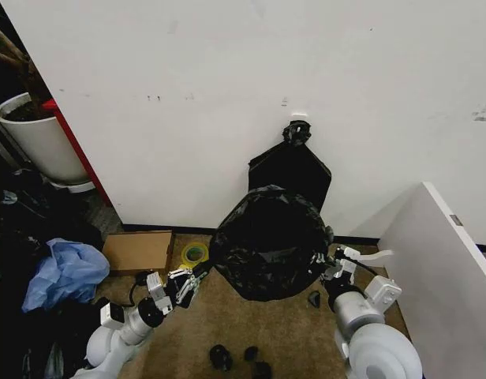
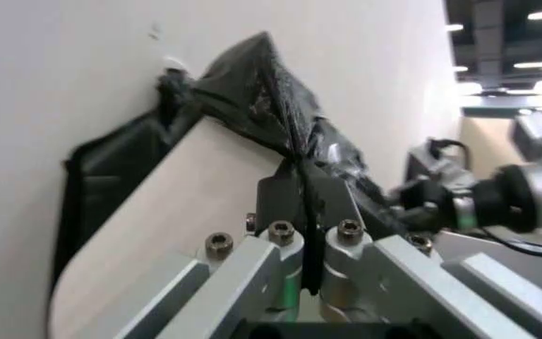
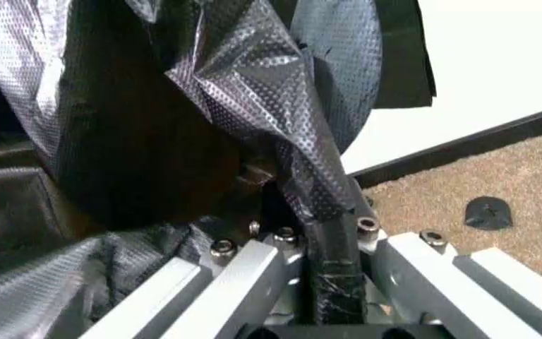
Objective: Place the garbage bag over the trash bin.
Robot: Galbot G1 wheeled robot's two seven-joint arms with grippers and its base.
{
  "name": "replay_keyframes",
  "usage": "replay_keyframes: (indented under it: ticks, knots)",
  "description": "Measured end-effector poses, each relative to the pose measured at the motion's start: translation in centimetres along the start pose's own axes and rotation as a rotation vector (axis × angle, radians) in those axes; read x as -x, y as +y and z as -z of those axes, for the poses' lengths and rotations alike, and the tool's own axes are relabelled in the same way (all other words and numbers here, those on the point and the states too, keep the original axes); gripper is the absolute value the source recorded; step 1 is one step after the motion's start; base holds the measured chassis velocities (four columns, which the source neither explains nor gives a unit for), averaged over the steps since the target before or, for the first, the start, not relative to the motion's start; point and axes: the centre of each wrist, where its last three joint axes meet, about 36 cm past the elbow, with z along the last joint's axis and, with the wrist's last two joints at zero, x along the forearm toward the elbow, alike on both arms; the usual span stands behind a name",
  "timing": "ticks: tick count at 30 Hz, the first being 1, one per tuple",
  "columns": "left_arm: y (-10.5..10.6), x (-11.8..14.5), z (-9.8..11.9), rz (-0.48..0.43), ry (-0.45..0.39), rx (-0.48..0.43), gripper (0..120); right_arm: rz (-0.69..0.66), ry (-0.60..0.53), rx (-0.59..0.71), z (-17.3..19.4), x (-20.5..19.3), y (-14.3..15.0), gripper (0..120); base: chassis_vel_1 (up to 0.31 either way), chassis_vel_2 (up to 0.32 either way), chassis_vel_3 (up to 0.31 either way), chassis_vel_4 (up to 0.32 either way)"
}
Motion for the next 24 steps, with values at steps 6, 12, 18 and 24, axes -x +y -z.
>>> replay_keyframes:
  ticks: [6,12,18,24]
  knots:
    - [0.3,-0.1,-0.3,0.101,0.012,0.059,0,0.016,0.003,0.004,0.0,-0.5,0.4,0,0.0,0.0,0.0,0.0]
    - [0.3,-0.2,-0.6,0.133,0.046,0.102,0,0.032,0.0,0.029,0.4,-0.6,0.7,0,0.0,0.0,0.0,0.0]
    - [0.0,-0.5,-1.0,0.132,0.077,0.138,0,0.058,0.001,0.07,0.7,-0.9,0.8,0,0.0,0.0,0.0,0.0]
    - [-1.0,-0.4,-1.2,0.119,0.049,0.117,0,0.077,-0.01,0.089,0.5,-1.0,1.0,0,0.0,0.0,0.0,0.0]
